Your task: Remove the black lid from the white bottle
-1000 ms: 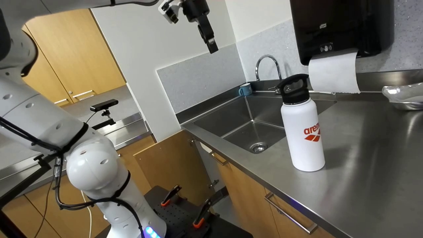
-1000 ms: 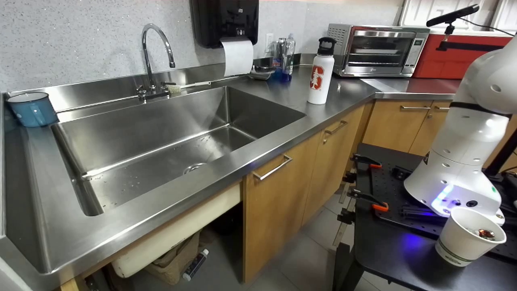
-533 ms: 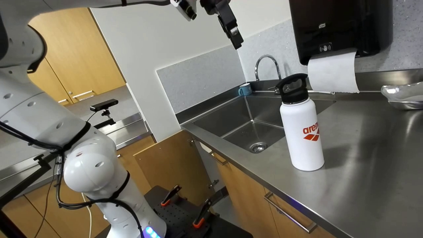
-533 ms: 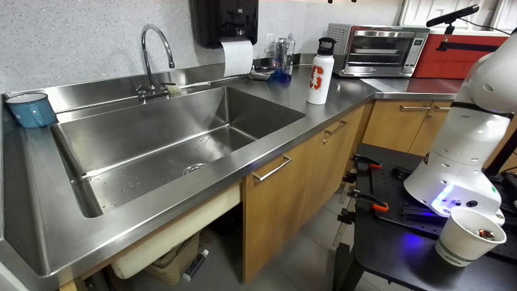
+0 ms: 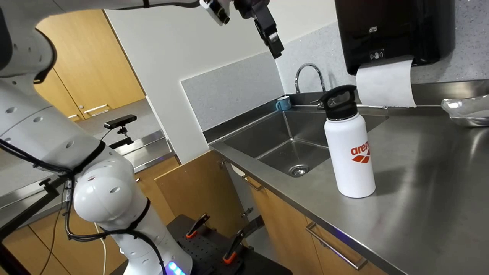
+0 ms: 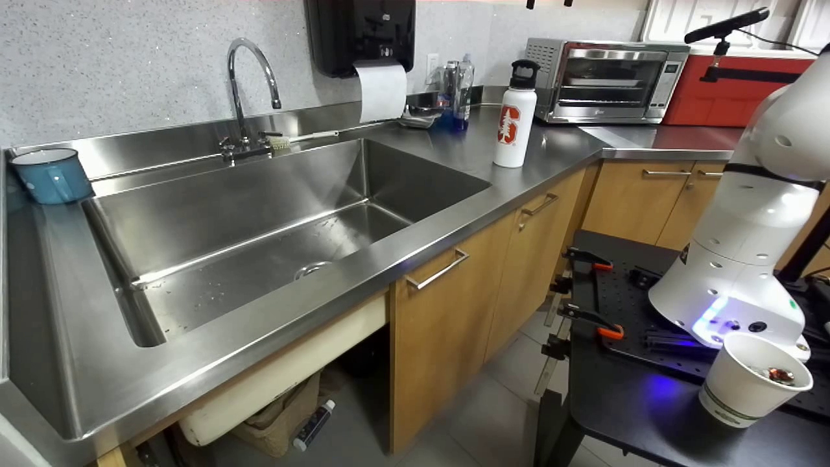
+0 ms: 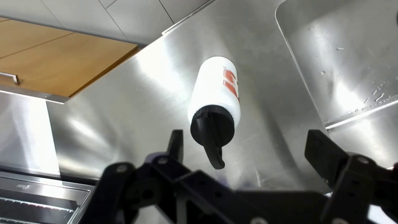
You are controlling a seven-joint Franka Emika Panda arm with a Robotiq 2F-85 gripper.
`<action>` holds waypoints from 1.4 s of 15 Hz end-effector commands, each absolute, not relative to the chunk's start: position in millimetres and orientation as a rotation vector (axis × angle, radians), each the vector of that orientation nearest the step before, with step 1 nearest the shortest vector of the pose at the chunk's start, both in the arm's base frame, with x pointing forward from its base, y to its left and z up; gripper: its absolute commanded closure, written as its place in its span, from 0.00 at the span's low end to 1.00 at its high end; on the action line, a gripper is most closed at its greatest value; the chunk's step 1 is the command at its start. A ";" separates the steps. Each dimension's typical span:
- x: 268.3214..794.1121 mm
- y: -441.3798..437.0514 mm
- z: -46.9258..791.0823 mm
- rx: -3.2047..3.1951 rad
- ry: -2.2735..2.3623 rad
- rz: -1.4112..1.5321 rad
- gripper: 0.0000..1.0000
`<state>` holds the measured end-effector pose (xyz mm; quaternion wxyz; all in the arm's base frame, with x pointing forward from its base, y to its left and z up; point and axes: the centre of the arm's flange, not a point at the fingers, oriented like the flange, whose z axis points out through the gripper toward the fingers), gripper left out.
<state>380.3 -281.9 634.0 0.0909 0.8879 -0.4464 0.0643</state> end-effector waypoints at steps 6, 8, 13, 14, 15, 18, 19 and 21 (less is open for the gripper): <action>363.5 -371.1 606.3 2.841 -1.218 0.187 0.00; 366.2 -378.8 594.3 2.857 -1.235 0.238 0.00; 390.5 -382.4 578.2 2.779 -1.275 0.291 0.00; 394.3 -383.8 574.3 2.776 -1.268 0.278 0.00; 397.4 -385.6 570.0 2.782 -1.260 0.256 0.00; 400.9 -388.1 556.2 2.795 -1.231 0.205 0.00; 401.8 -389.8 551.3 2.793 -1.224 0.192 0.00; 403.7 -392.5 543.4 2.788 -1.227 0.171 0.00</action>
